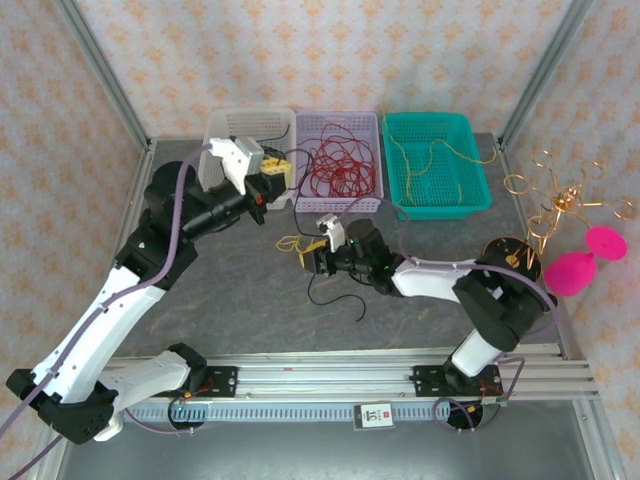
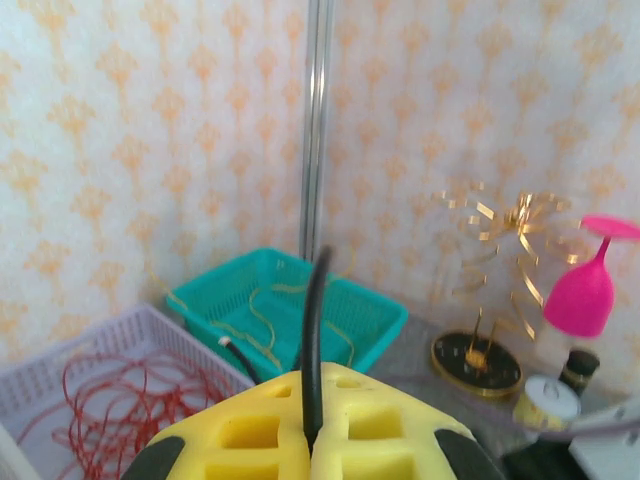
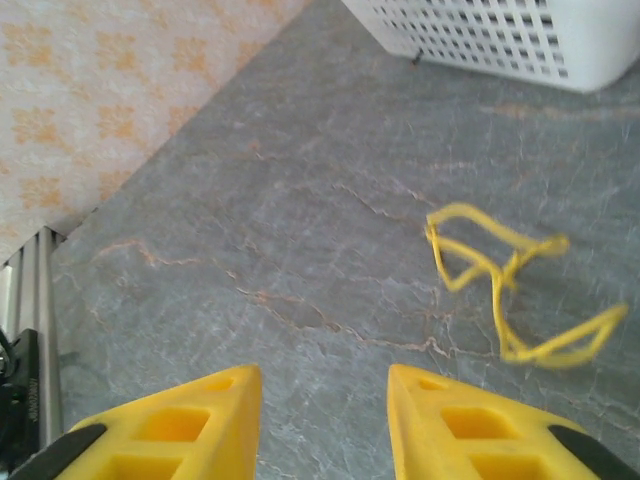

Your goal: Untangle the cables

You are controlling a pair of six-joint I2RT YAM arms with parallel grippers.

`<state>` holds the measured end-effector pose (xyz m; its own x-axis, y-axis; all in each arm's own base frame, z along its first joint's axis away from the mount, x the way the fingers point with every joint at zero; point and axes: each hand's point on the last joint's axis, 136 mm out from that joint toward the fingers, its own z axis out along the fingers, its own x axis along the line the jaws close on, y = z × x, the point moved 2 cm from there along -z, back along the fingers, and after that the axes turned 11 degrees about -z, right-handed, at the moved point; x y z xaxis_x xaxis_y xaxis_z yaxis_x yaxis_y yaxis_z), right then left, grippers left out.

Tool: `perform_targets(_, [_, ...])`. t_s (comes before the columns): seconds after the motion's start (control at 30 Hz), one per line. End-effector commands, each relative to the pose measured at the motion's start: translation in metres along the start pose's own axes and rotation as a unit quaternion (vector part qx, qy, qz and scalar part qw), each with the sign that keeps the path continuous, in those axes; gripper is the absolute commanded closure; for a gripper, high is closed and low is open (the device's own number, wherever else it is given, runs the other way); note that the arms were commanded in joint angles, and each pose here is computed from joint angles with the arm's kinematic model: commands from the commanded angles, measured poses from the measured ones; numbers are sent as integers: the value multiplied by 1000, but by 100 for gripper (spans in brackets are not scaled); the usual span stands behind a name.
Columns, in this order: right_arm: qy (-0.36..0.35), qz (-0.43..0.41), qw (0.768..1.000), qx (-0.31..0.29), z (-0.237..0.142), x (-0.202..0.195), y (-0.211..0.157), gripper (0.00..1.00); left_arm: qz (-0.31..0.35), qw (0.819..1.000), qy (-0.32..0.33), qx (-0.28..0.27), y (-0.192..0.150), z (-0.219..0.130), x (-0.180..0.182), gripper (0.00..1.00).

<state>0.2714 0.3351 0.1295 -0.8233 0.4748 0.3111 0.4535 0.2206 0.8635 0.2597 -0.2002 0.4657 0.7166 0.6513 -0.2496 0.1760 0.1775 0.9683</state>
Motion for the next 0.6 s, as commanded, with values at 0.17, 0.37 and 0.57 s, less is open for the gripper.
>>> perform_targets(0.17, [-48,30,998,12,12,-20,-22,65,11,981,176,-86,63,-10,45,100])
perform_targets(0.37, [-67,29,997,11,-21,-11,-17,54,15,955,288,-70,62,10,118,100])
perform_targets(0.57, [-117,51,992,19,-59,-11,-21,51,-14,911,407,-73,44,27,211,100])
